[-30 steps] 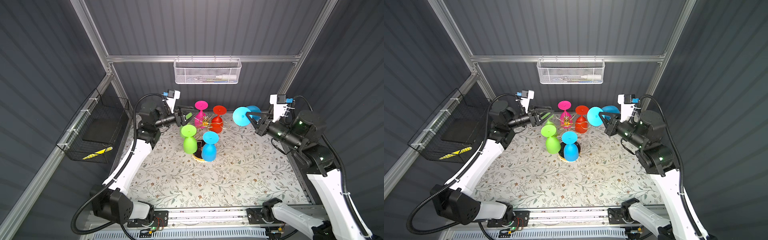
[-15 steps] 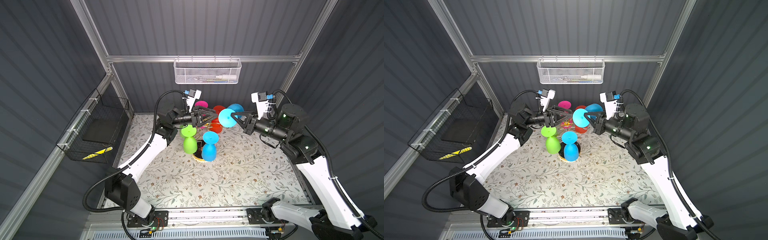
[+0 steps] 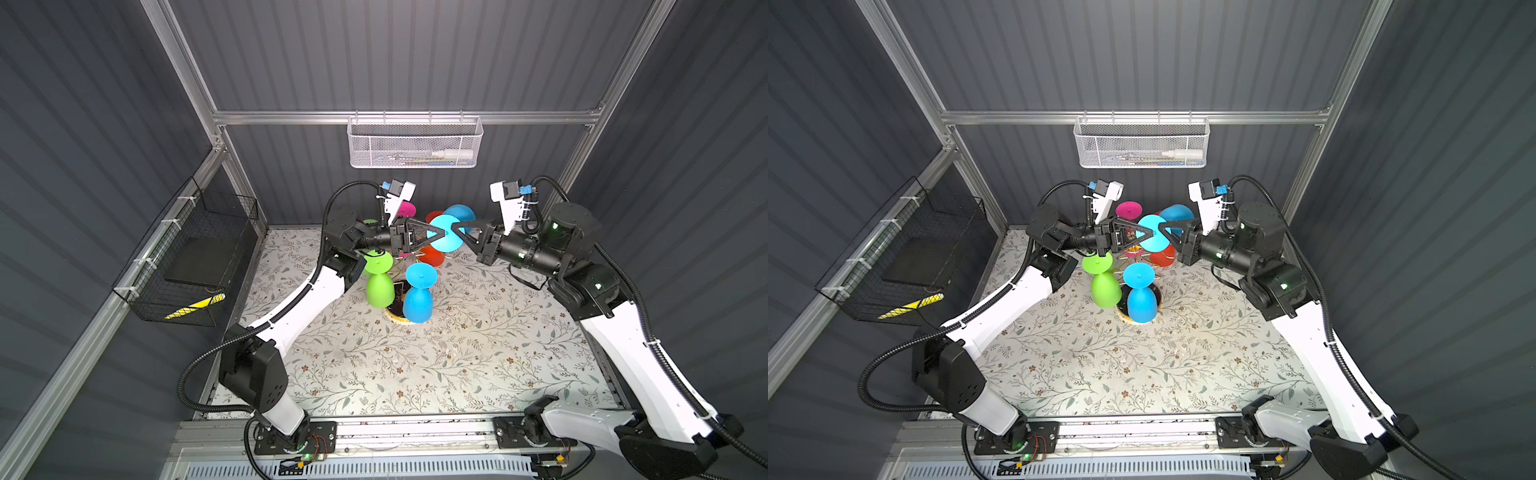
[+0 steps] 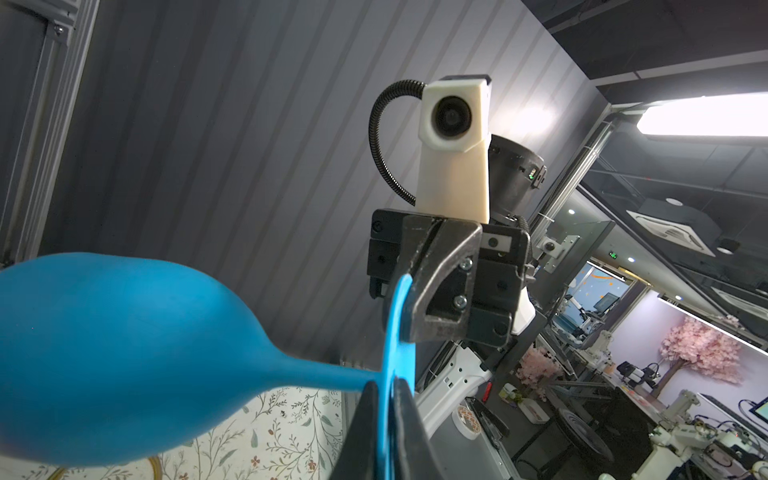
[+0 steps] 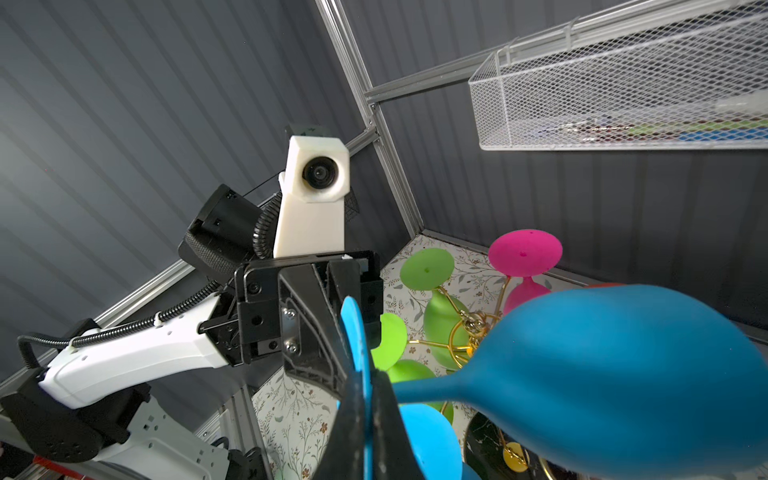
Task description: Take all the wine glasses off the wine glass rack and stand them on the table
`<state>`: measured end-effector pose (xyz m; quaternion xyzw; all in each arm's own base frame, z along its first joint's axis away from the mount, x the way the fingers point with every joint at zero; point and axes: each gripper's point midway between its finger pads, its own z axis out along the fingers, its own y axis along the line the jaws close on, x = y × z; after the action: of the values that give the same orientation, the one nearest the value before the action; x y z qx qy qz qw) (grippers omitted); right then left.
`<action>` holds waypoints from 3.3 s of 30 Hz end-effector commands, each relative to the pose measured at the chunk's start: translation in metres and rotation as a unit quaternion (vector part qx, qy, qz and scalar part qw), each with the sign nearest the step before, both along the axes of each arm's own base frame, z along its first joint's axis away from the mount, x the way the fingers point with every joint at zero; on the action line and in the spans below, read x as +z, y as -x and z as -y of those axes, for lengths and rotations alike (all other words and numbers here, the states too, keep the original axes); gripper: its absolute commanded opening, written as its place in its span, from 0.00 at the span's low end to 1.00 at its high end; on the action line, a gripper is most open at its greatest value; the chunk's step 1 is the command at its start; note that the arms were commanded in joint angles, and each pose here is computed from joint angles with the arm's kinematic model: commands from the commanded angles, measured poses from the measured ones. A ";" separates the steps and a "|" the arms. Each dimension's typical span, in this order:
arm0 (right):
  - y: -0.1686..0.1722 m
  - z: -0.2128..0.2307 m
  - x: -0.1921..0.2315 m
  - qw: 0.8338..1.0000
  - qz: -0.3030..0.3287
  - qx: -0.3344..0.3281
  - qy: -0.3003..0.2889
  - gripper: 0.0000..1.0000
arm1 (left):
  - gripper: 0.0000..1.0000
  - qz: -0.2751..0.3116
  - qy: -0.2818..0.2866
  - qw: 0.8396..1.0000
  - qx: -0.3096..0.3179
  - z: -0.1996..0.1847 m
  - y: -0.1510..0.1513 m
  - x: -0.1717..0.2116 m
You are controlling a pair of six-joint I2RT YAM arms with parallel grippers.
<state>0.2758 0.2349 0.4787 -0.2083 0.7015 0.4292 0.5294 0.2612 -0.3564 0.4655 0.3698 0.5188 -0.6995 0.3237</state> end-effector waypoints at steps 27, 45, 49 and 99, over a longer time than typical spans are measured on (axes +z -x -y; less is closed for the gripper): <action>-0.007 0.072 -0.021 0.901 0.308 -0.180 0.247 0.99 | 0.00 -0.051 -0.037 0.994 -0.089 -0.014 0.014 0.025; -0.032 0.032 -0.034 0.886 0.353 -0.097 0.284 0.99 | 0.00 -0.062 -0.023 0.991 -0.114 -0.016 0.019 0.033; -0.037 0.027 -0.037 0.888 0.349 -0.090 0.285 0.99 | 0.00 -0.072 -0.013 0.989 -0.131 -0.019 0.022 0.037; -0.020 0.053 -0.057 0.946 0.190 -0.128 0.230 0.63 | 0.50 -0.055 -0.020 0.998 -0.033 -0.032 -0.009 0.027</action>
<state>0.2999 0.1888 0.4199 -0.3365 0.6677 0.1261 0.6520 0.2609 -0.3269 0.4990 0.3530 0.5174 -0.7490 0.2161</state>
